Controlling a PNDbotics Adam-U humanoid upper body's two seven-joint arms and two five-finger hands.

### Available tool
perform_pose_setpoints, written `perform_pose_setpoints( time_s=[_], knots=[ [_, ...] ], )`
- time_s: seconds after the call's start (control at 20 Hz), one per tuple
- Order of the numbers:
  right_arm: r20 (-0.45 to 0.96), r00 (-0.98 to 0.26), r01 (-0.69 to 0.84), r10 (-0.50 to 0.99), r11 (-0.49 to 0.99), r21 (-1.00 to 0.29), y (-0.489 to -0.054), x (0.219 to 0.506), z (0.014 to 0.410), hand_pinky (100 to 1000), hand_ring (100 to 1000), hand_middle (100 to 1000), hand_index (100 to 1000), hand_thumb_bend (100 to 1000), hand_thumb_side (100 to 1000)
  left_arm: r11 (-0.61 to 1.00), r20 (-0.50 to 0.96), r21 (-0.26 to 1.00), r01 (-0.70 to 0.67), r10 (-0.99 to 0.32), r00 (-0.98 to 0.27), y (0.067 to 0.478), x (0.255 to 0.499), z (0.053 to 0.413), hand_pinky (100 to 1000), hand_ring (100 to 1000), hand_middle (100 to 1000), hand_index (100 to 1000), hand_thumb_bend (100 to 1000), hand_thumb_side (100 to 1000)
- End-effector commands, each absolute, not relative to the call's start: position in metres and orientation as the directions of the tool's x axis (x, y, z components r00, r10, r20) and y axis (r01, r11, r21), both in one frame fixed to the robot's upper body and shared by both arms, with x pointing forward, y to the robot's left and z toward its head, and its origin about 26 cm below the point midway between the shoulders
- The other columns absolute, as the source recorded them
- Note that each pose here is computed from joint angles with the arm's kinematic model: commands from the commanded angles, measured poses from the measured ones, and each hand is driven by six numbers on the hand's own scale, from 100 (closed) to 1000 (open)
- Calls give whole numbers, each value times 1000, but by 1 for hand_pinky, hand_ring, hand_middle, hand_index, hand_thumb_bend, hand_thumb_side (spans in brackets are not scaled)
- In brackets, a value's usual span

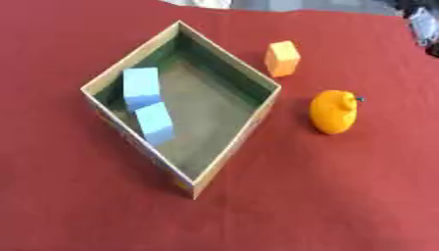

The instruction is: Pick up objects on the table and place them in the box.

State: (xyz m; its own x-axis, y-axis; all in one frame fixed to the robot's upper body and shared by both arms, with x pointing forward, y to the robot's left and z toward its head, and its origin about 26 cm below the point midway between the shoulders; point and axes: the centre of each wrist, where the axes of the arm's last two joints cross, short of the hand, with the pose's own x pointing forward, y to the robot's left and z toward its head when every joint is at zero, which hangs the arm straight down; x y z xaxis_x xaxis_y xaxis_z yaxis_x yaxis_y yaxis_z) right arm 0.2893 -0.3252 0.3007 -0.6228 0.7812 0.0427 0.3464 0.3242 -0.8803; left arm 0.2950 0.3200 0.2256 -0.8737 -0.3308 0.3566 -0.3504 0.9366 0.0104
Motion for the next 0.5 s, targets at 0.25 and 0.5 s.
perform_pose_setpoints(
  time_s=[0.25,0.5],
  knots=[
    [-152,-583,286,798,26,-958,-322,282,324,852,891,820,917,100,375,936,336,35,-351,-342,-878,321,292,231,905,778,709,857,173,768],
    [-123,-595,175,794,-22,-984,-314,284,318,870,910,832,925,100,453,938,346,28,-346,-334,-877,320,292,229,906,779,709,856,170,773]
  ],
)
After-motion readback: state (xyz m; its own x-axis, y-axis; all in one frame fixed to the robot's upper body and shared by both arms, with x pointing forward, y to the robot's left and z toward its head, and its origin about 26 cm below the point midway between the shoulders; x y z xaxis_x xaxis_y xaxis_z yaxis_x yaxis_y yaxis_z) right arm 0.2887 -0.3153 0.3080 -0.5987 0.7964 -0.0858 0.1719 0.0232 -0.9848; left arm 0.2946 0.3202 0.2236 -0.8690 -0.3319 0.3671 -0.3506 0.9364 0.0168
